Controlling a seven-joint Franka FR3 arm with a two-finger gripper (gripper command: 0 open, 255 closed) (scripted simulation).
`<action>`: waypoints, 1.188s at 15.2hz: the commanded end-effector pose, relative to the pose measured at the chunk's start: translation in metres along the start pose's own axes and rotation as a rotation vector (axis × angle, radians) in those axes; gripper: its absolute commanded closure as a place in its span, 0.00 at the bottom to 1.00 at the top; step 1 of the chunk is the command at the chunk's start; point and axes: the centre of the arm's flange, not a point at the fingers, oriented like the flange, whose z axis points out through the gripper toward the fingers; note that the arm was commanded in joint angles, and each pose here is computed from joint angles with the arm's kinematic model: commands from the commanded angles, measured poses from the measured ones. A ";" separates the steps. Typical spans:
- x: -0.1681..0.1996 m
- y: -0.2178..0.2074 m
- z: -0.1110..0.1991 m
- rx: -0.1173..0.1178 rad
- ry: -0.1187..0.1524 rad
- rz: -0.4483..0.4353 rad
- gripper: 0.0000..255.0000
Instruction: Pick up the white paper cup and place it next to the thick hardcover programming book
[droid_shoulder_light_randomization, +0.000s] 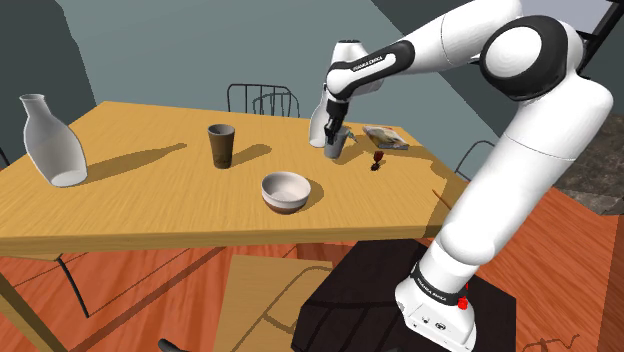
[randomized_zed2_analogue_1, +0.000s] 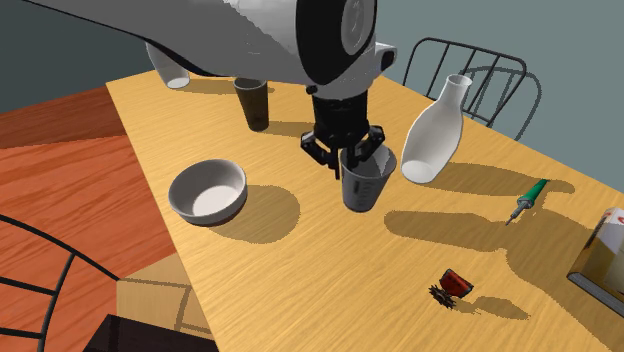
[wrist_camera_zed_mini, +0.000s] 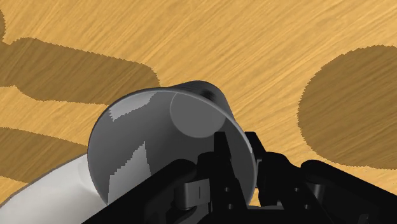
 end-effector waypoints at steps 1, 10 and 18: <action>-0.001 0.001 -0.012 0.000 0.000 0.000 1.00; -0.001 0.007 -0.059 0.000 0.000 0.000 1.00; -0.001 0.013 -0.101 0.000 0.000 0.000 1.00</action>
